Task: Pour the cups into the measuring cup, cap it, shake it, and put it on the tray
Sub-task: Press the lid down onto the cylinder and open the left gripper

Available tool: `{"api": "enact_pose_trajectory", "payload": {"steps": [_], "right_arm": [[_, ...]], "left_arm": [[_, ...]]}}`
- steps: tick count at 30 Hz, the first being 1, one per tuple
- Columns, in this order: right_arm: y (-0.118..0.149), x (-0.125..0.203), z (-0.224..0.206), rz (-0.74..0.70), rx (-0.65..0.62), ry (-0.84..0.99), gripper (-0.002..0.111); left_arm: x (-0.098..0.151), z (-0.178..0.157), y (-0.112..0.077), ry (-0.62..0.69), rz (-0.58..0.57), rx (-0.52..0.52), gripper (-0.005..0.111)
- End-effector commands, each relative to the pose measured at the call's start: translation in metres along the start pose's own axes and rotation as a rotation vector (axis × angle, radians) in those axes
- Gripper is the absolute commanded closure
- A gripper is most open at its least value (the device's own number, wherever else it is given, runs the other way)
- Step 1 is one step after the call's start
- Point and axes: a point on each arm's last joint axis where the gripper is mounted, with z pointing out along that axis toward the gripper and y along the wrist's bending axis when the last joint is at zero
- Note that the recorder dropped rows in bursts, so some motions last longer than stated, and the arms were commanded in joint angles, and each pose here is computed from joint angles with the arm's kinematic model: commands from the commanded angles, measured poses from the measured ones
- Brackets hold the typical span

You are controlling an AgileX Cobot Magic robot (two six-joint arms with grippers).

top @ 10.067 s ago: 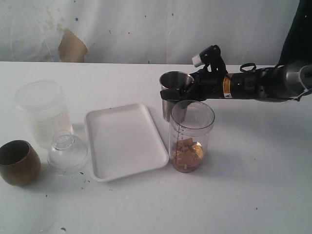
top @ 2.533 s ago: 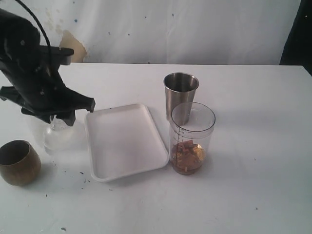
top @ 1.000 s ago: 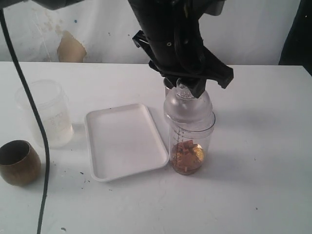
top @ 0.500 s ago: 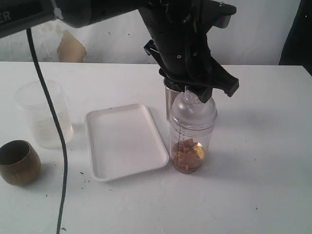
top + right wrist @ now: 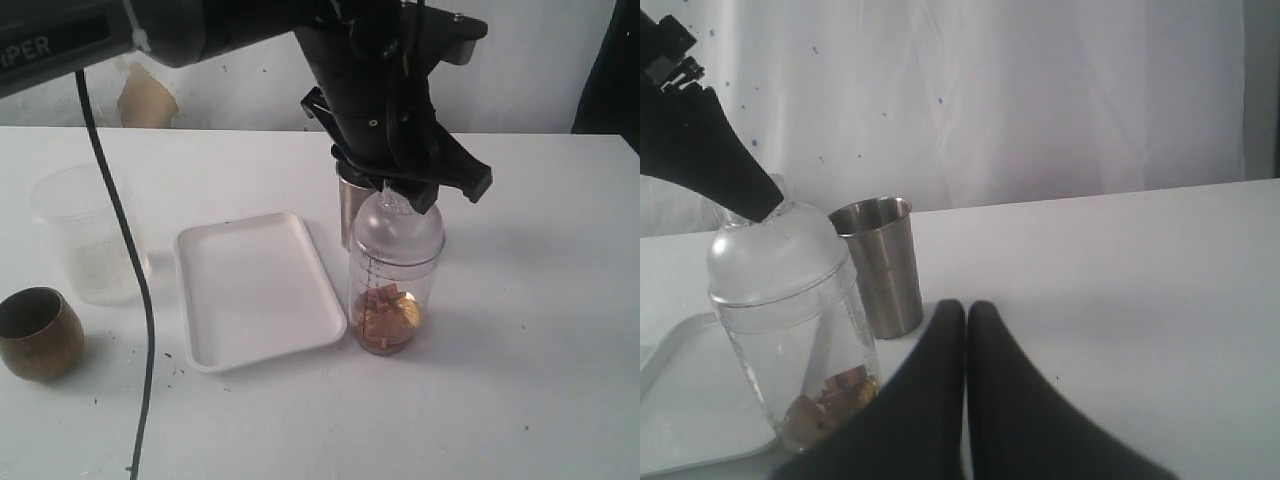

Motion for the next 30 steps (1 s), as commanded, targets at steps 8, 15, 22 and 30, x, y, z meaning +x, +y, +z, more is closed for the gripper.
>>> {"api": "enact_pose_trajectory", "payload": {"steps": [8,15,22,30], "right_arm": [[0.001,0.001,0.000,-0.018,-0.019,-0.007,0.108],[0.001,0.001,0.000,-0.018,-0.019,-0.007,0.108],[0.001,0.001,0.000,-0.018,-0.019,-0.007,0.108],[0.001,0.001,0.000,-0.018,-0.019,-0.007,0.108]], "left_arm": [[0.042,0.061,-0.001,0.251,-0.001,0.000,0.107],[0.033,0.043,-0.001,0.189,-0.002,0.001,0.065],[0.013,0.003,0.000,0.062,-0.016,-0.015,0.021],[0.010,-0.035,0.000,-0.018,-0.006,-0.015,0.019]]}}
